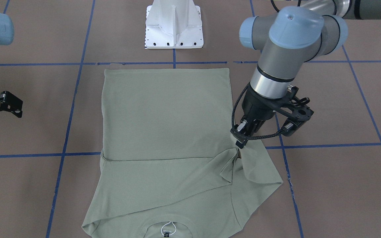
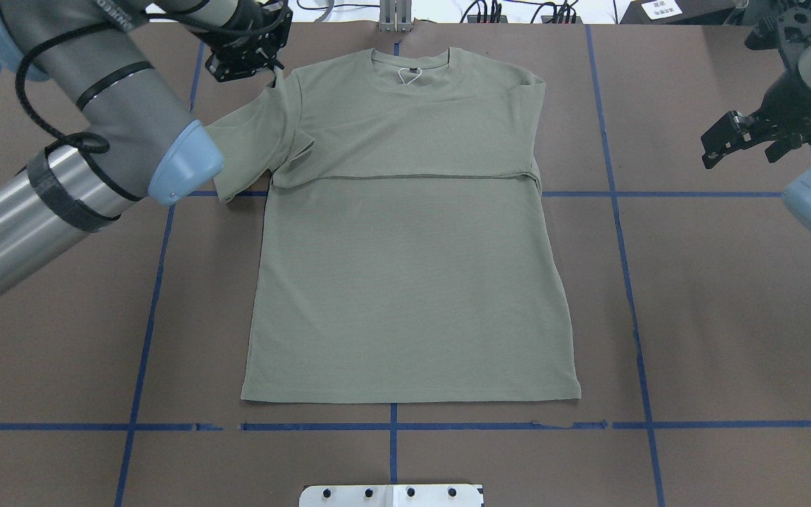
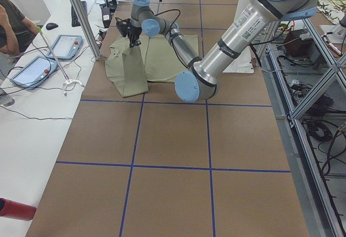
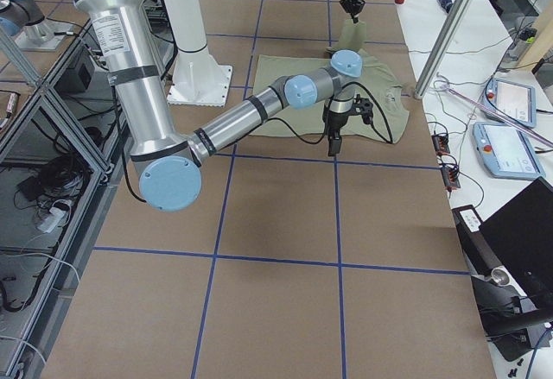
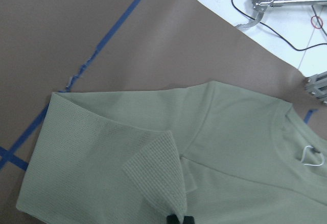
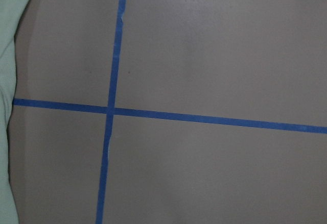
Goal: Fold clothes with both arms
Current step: 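Grasp the cuff with the left gripper and fold it across while the right arm withdraws, then lay the sleeve across the body, release, and move both grippers to the hem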
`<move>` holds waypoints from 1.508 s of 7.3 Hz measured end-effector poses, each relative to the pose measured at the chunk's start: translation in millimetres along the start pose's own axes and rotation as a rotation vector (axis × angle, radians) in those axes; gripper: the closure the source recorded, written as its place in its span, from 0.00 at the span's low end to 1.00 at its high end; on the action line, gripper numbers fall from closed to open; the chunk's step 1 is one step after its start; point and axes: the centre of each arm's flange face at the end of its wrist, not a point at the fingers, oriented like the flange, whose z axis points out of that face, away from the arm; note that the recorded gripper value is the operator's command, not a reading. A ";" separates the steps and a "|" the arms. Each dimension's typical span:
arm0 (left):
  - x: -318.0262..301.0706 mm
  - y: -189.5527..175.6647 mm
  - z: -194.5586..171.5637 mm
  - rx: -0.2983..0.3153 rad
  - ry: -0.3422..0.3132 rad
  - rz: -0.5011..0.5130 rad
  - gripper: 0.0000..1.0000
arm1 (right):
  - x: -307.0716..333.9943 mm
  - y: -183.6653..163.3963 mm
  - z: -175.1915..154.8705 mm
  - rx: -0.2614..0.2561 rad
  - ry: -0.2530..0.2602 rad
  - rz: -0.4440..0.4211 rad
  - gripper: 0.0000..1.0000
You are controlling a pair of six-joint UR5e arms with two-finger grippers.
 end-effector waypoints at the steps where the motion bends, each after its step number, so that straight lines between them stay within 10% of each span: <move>1: 53.5 22.7 -19.1 -0.044 0.043 -0.092 1.00 | 16.3 9.5 8.0 0.003 -0.008 0.000 0.00; 5: 126.1 157.3 -13.9 -0.222 0.097 -0.244 1.00 | 55.1 27.0 18.0 -0.001 -0.024 0.006 0.00; 9: 115.0 228.3 77.6 -0.207 0.125 -0.243 1.00 | 57.3 26.2 17.5 0.001 -0.024 0.011 0.00; 10: 110.4 250.1 91.3 -0.218 0.119 -0.229 0.88 | 56.9 25.2 17.6 0.001 -0.024 0.012 0.00; 11: 103.6 278.6 101.2 -0.224 0.115 -0.215 0.04 | 56.4 24.1 17.8 0.001 -0.024 0.012 0.00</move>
